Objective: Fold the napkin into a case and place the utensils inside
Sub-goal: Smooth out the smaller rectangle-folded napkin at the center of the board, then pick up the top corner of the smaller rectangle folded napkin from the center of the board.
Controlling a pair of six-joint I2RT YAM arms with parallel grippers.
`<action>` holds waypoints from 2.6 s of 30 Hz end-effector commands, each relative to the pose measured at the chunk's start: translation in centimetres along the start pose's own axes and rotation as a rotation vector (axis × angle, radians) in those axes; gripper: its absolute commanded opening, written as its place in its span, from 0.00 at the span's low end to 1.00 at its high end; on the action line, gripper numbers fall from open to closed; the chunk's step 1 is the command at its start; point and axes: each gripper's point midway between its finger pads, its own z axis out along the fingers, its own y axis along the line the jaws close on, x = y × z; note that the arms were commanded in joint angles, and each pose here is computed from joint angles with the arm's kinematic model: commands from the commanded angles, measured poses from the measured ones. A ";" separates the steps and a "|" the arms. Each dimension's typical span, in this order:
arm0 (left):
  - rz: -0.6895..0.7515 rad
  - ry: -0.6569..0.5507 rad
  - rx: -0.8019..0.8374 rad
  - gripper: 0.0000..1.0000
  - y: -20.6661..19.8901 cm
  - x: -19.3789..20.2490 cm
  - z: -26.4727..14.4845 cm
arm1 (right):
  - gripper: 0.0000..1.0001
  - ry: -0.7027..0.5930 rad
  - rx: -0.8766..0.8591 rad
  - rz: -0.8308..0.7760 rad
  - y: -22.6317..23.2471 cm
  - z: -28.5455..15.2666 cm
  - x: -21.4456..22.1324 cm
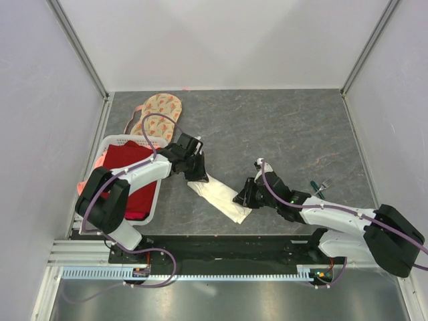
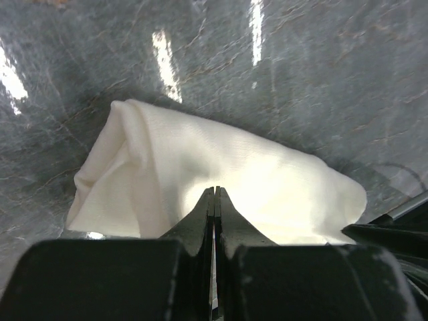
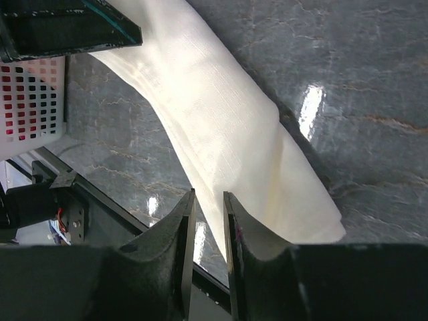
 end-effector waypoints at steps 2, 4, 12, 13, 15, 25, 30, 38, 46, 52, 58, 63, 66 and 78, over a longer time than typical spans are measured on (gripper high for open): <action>0.065 -0.082 0.072 0.02 -2.2 -2.8 -1.4 | 0.30 0.052 -0.023 0.008 0.0 1.3 1.4; 0.067 -0.082 0.072 0.02 -2.3 -2.8 -1.5 | 0.29 0.074 -0.019 0.049 -1.4 1.3 3.0; 0.078 -0.101 0.111 0.02 -3.3 -3.0 -3.3 | 0.29 0.082 0.053 0.060 -4.7 0.0 5.0; 0.085 -0.122 0.124 0.02 -3.7 -3.2 -4.2 | 0.29 0.091 0.074 0.051 -5.0 -0.2 5.0; 0.085 -0.133 0.123 0.04 -3.5 -2.9 -4.9 | 0.29 0.059 0.085 0.032 -4.8 -0.7 4.2; 0.089 -0.245 0.163 0.29 -3.0 -2.3 -9.6 | 0.32 -0.003 0.131 -0.115 -1.2 -2.0 -1.0; 0.066 -0.192 0.204 0.33 -3.3 -1.3 -8.4 | 0.37 0.024 0.153 -0.164 0.0 -0.2 -2.2; -0.004 -0.206 0.203 0.28 -2.6 -0.3 -8.4 | 0.39 0.074 0.137 -0.122 -1.8 1.9 0.8; -0.021 -0.233 0.312 0.23 -3.5 1.6 -10.4 | 0.46 0.018 0.162 -0.240 0.5 1.8 -1.4; -0.039 -0.205 0.320 0.21 -3.0 3.5 -11.3 | 0.56 0.015 0.102 -0.412 5.3 4.7 -3.5; -0.064 -0.249 0.259 0.18 -1.5 4.0 -12.3 | 0.61 0.024 0.093 -0.482 8.1 7.5 -4.7; -0.077 -0.280 0.227 0.16 -0.4 4.4 -12.8 | 0.60 0.051 0.098 -0.515 8.2 8.7 -4.1; -0.085 -0.294 0.226 0.16 -0.3 4.5 -13.0 | 0.58 0.051 0.097 -0.528 8.4 8.9 -3.9; -0.101 -0.192 0.136 0.16 1.3 5.4 -10.2 | 0.53 0.061 0.075 -0.542 9.5 9.6 -2.8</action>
